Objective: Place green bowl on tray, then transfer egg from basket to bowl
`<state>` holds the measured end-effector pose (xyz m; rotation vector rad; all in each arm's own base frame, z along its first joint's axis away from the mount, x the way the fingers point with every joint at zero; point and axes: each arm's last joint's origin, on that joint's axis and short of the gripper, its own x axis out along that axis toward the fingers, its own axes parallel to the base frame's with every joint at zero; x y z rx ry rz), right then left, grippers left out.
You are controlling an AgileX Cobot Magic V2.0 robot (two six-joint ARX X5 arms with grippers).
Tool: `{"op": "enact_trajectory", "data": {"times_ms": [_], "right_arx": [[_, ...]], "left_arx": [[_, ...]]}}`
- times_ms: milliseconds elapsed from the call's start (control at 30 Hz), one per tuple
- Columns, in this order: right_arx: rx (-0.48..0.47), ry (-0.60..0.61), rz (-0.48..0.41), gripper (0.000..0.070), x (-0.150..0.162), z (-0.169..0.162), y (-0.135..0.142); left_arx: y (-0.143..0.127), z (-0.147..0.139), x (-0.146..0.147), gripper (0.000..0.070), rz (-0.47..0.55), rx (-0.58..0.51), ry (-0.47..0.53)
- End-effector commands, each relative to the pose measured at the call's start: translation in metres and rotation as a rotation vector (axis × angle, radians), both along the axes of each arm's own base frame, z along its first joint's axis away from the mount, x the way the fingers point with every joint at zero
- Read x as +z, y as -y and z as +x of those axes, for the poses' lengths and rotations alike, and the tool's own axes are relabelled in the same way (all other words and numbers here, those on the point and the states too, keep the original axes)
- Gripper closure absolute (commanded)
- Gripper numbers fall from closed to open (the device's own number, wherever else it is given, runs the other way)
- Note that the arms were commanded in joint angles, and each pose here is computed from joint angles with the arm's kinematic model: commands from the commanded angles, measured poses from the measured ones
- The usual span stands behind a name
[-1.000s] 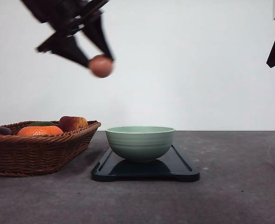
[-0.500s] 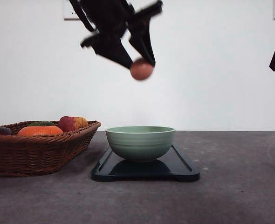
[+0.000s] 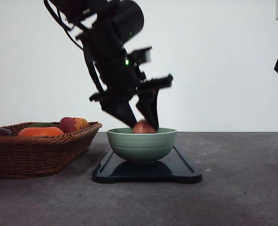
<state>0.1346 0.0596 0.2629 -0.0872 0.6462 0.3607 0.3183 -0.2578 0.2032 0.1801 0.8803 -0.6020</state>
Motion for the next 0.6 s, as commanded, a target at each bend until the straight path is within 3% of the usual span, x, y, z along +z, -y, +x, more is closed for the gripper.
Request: {"op": "enact_trajectory", "data": {"times_ms": [0, 567], "right_arx": [[-0.010, -0.001, 0.013, 0.0429, 0.002, 0.001, -0.001], [-0.019, -0.005, 0.024, 0.0428, 0.002, 0.001, -0.001]], "left_arx": [[0.008, 0.003, -0.005, 0.0506, 0.005, -0.015, 0.011], [0.010, 0.008, -0.024, 0.0505, 0.032, -0.014, -0.019]]}}
